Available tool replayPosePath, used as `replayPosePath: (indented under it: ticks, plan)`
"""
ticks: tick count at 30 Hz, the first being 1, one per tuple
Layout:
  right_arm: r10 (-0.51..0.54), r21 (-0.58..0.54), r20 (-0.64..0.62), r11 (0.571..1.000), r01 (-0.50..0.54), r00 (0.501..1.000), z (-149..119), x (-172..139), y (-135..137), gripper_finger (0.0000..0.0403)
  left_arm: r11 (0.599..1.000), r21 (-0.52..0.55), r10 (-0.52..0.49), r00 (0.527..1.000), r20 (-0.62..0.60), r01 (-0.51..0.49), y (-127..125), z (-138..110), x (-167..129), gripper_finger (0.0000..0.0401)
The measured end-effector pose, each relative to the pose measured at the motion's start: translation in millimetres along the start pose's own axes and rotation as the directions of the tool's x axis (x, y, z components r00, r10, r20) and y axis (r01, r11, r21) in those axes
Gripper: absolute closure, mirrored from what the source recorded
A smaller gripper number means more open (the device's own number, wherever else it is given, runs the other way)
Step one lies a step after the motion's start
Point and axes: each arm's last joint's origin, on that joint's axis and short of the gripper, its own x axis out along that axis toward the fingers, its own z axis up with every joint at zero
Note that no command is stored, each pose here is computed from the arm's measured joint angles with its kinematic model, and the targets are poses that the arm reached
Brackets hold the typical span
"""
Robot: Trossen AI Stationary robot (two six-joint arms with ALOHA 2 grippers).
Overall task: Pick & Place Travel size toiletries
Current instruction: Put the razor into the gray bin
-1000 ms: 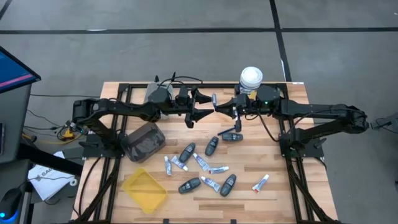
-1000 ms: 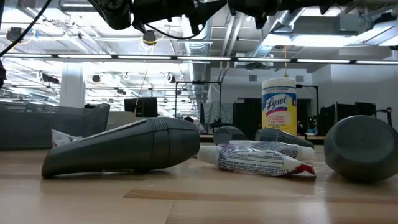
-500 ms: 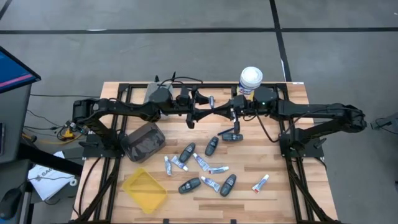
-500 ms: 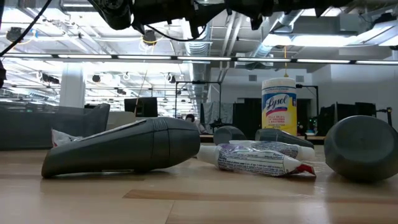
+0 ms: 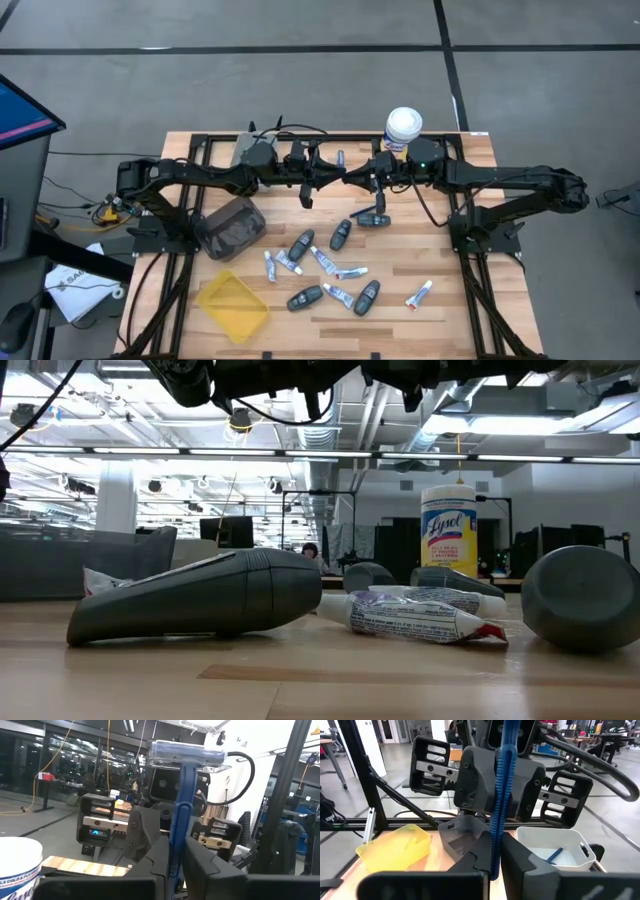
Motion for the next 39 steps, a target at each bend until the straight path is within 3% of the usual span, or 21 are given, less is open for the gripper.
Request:
replayPosePath:
  ticks: [9,13,18,23,27,33,36,39]
  plan:
    - [-0.001,0.000,0.000,1.000,0.001,1.000,0,0,0,0.0372,1.000,-0.009,-0.004,1.000,-0.002,0.004,-2,-1,1,0.0376]
    - [-0.015,0.011,0.014,1.000,0.015,1.000,3,-4,-3,0.0309,1.000,-0.030,-0.010,1.000,-0.019,0.009,-2,1,-1,0.0381]
    - [-0.055,0.001,0.091,0.998,0.055,0.994,21,-29,-8,0.0212,1.000,0.005,0.023,0.999,-0.042,-0.022,-2,20,-13,0.0381]
    - [-0.113,0.049,0.122,0.993,0.107,0.986,36,-68,-10,0.0171,0.968,0.157,0.216,0.966,-0.142,-0.194,-3,41,-37,0.0381]
    - [-0.152,0.017,0.120,0.988,0.151,0.981,43,-105,-5,0.0209,0.898,0.269,0.410,0.884,-0.226,-0.348,-1,52,-61,0.0380]
    - [-0.025,-0.116,0.176,0.992,0.046,0.984,32,-155,18,0.0374,0.861,0.318,0.479,0.845,-0.240,-0.398,3,66,-80,0.0379]
    - [-0.026,-0.096,0.256,0.994,0.053,0.966,14,-181,28,0.0387,0.853,0.320,0.494,0.837,-0.236,-0.413,7,68,-83,0.0379]
    - [-0.060,0.008,0.283,0.998,0.060,0.957,-18,-191,32,0.0396,0.844,0.328,0.508,0.828,-0.238,-0.424,12,67,-84,0.0379]
